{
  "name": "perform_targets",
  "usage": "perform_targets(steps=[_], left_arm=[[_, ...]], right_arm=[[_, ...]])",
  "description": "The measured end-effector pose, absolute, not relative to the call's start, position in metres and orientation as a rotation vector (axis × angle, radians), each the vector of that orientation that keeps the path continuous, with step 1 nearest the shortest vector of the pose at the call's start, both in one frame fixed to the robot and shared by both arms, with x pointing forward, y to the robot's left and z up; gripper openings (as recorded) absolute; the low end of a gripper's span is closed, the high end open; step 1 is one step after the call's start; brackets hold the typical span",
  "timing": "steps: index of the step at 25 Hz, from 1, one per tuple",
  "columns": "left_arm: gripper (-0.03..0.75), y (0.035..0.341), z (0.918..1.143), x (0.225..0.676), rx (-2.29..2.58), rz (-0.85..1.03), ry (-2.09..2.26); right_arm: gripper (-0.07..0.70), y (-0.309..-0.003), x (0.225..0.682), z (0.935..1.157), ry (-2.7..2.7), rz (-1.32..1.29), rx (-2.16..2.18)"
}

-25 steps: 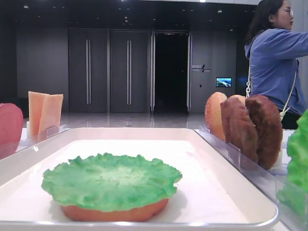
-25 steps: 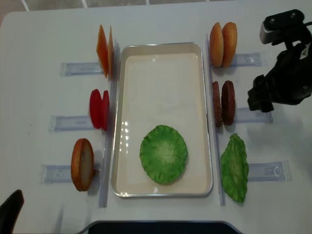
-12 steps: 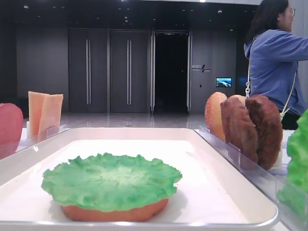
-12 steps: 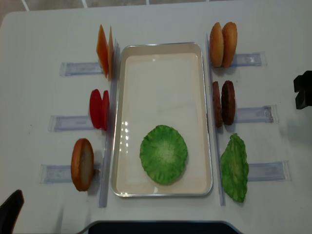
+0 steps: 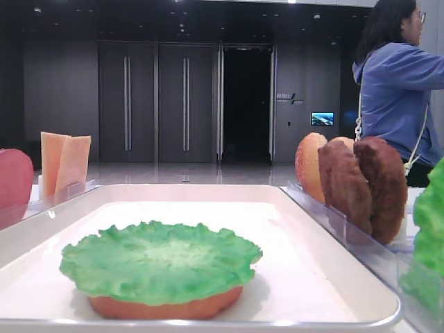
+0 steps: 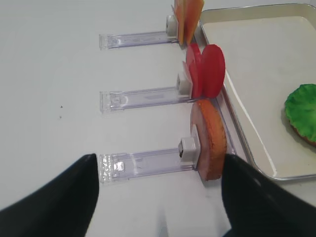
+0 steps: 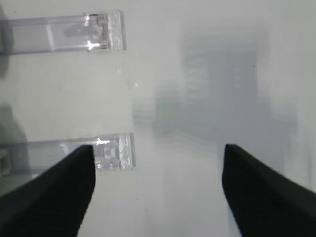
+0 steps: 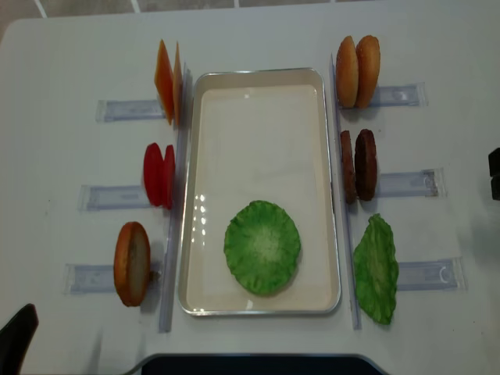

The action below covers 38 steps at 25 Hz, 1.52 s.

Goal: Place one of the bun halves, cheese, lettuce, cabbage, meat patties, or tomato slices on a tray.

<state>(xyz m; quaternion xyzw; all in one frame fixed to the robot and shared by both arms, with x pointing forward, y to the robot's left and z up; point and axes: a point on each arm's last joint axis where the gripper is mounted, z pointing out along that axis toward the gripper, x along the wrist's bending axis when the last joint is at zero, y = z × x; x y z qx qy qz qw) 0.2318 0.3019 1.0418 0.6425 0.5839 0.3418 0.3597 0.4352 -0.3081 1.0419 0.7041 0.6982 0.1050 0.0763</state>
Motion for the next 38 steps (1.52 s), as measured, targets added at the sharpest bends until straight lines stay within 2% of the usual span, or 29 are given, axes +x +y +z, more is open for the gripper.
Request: perform_targets(steps=[9, 21, 29, 38], left_arm=[[0.499, 0.302, 1.042, 0.232, 1.657, 0.881, 1.505], [0.329, 0.302, 1.042, 0.232, 1.657, 0.881, 1.505], [0.207, 0.302, 1.042, 0.232, 1.657, 0.881, 1.505], [0.108, 0.302, 1.042, 0.232, 1.657, 0.881, 1.505]], right_arm=[[0.538, -0.303, 0.372, 1.036, 2.044, 0.39, 2.056], [0.538, -0.298, 0.296, 1.038, 1.893, 0.592, 1.879], [0.538, -0.296, 0.271, 1.043, 1.793, 0.704, 1.77], [0.538, -0.296, 0.261, 1.045, 1.746, 0.745, 1.724]])
